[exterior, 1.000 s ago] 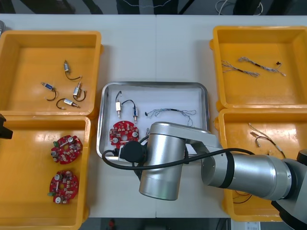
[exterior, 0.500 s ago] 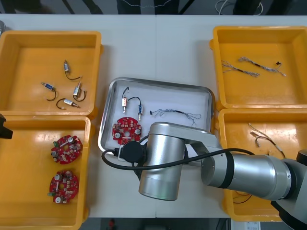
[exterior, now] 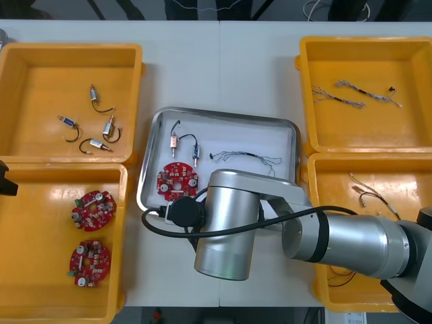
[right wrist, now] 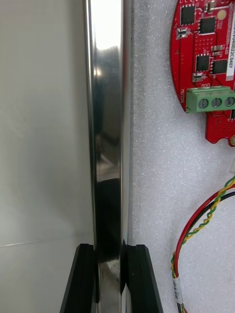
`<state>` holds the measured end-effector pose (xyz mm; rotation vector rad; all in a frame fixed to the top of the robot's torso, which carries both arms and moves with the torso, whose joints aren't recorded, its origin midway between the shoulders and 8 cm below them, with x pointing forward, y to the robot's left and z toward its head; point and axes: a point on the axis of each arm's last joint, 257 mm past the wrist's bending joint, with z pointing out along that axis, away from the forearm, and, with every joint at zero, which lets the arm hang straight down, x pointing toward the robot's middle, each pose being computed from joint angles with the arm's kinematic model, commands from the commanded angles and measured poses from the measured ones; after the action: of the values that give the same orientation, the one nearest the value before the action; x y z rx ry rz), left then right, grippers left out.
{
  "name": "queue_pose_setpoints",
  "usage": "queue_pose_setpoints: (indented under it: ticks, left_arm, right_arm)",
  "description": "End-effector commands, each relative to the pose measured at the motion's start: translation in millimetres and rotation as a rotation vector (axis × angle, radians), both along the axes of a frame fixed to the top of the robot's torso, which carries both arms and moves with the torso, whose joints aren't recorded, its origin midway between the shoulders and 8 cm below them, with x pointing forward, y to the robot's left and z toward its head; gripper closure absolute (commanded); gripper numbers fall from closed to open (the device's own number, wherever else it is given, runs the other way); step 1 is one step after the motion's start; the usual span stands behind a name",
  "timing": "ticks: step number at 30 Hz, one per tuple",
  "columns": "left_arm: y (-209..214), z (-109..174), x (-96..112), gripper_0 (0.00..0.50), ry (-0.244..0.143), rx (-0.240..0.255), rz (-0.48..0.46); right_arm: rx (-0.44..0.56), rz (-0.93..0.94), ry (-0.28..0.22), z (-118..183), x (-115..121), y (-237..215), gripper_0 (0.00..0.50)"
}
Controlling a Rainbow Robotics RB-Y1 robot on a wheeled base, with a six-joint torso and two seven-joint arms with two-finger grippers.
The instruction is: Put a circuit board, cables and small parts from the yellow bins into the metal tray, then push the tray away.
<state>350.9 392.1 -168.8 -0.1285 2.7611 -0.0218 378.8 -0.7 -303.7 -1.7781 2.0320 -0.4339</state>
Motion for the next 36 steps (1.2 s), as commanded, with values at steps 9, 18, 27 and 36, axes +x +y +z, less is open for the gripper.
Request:
queue_pose_setpoints:
  ticks: [9,18,27,36]
  left_arm:
    - [15.1,15.2,-0.9,0.0,-0.03,0.089,-0.084]
    - [15.1,15.2,-0.9,0.0,-0.03,0.089,-0.084]
    - [15.1,15.2,-0.9,0.0,-0.03,0.089,-0.084]
    - [15.1,15.2,-0.9,0.0,-0.03,0.089,-0.084]
  right_arm:
    - [-0.048,0.145,-0.108,33.5,17.8,15.3,0.5]
    - [-0.075,0.152,-0.169,48.1,39.8,5.1,0.5]
    - [-0.107,0.14,-0.227,65.5,64.9,1.2,0.5]
    - [-0.119,0.141,-0.28,78.0,90.5,3.6,0.5]
